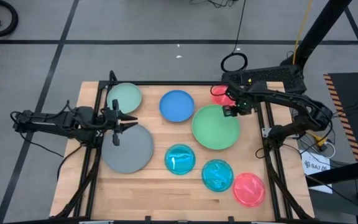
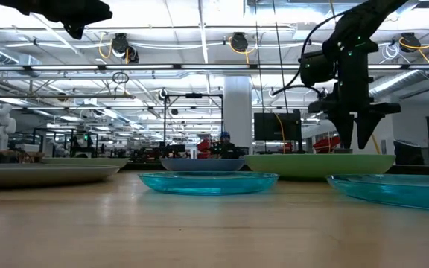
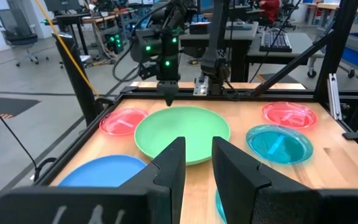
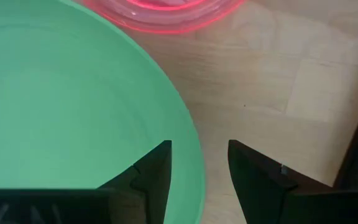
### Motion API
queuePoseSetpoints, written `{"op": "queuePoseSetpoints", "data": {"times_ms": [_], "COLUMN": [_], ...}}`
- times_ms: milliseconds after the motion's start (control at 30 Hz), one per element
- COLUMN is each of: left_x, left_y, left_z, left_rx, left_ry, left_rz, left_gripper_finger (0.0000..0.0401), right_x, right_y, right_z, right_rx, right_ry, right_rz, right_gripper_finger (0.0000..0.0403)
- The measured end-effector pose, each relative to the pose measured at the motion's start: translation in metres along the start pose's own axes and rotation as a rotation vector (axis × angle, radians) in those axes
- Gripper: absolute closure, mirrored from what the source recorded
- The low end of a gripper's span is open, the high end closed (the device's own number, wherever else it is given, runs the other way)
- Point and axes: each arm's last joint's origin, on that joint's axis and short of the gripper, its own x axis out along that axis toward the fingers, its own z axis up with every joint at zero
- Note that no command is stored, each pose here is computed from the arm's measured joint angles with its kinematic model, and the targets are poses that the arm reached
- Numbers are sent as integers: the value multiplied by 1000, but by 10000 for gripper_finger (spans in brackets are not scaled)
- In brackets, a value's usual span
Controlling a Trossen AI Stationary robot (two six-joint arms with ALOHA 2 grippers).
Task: Stack plastic plates
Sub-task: Stack green plate on top of the gray plate
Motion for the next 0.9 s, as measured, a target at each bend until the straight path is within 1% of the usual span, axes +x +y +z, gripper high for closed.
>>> {"op": "queuePoseSetpoints", "data": {"times_ms": [300, 567, 667, 900], "left_x": [0, 0, 0, 0], "left_y": [0, 0, 0, 0], "left_z": [-3, -3, -3, -3], "left_rx": [-18, -32, -34, -34], "left_ry": [26, 31, 31, 30], "left_rz": [0, 0, 0, 0], "left_gripper_finger": [316, 316, 316, 316], "right_x": [20, 29, 29, 29], "right_y": [7, 14, 16, 20], "right_z": [6, 12, 12, 9], "right_rx": [-43, -71, -78, -100], "right_ry": [54, 42, 45, 43], "right_rz": [-44, -19, 2, 9], "right_gripper_finger": [250, 256, 280, 366]}}
